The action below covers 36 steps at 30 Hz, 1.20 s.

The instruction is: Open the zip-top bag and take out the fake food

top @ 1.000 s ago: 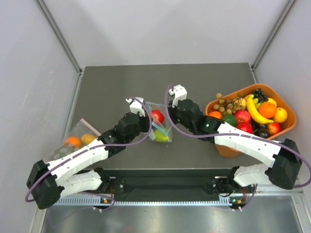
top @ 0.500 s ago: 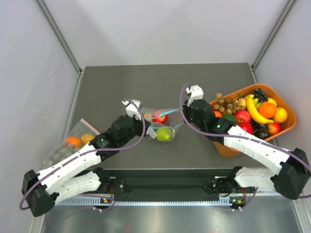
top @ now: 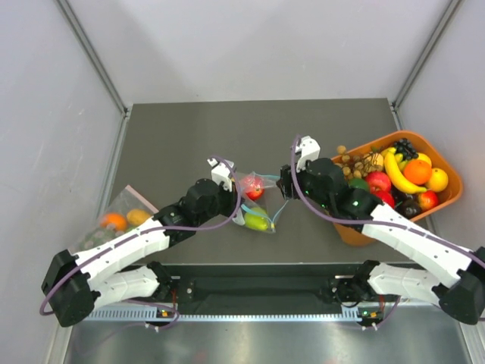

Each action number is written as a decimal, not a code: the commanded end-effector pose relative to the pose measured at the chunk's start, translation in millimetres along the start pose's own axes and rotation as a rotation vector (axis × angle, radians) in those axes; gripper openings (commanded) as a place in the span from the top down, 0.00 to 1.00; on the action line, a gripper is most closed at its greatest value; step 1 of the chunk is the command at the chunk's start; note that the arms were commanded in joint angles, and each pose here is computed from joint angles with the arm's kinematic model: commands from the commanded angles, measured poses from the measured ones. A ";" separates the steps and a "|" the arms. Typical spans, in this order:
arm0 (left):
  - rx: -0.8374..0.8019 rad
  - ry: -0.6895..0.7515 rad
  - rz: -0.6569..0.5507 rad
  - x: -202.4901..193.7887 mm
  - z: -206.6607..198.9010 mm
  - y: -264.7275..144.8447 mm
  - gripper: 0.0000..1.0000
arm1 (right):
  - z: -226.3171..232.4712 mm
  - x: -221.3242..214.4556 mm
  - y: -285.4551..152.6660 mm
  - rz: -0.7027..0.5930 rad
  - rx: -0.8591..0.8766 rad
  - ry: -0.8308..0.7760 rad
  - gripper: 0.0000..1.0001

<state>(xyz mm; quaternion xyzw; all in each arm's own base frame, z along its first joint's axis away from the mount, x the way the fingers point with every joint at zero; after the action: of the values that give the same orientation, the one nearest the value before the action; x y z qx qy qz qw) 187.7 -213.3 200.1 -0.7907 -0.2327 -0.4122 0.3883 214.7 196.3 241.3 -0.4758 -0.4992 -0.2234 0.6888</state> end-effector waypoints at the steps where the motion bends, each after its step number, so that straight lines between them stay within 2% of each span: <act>1: -0.129 0.032 -0.083 15.8 -15.8 1.3 1.00 | 19.1 46.0 -38.5 -0.153 0.155 -0.045 0.39; 5: -0.150 0.055 -0.110 21.2 -18.1 -1.8 1.00 | 43.1 55.4 -65.8 -0.195 0.385 -0.072 0.38; 8: -0.155 0.063 -0.112 22.6 -18.9 -3.3 1.00 | 61.4 50.6 -68.9 -0.134 0.538 -0.095 0.39; 11: -0.168 0.062 -0.111 24.0 -20.7 -6.0 1.00 | 72.6 39.7 -56.3 -0.064 0.590 -0.086 0.41; 23: -0.267 0.069 -0.111 22.1 -27.2 -31.2 1.00 | 75.8 -10.3 13.8 0.178 0.405 -0.009 0.49; 30: -0.294 0.058 -0.041 7.3 -26.0 -39.1 1.00 | 70.1 -31.5 22.2 0.211 0.342 0.026 0.48; 36: -0.302 0.046 -0.041 -0.2 -22.9 -44.1 1.00 | 66.5 -49.7 20.2 0.252 0.325 0.042 0.46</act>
<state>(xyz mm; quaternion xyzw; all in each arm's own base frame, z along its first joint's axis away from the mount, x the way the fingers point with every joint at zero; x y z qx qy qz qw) 151.8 -206.8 221.9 -0.8211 -0.1745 -0.4641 0.2829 180.6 252.3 183.7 -0.4241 -0.4488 -0.0430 0.7854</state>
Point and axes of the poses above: each gripper's point midway between its finger pads, its own y axis out along the fingers, its own z axis along the line the jaws close on, x = y × z, the point moved 7 cm from there along -y, back along the fingers, and after that the axes turned 3 degrees about -y, right-handed, at the moved point
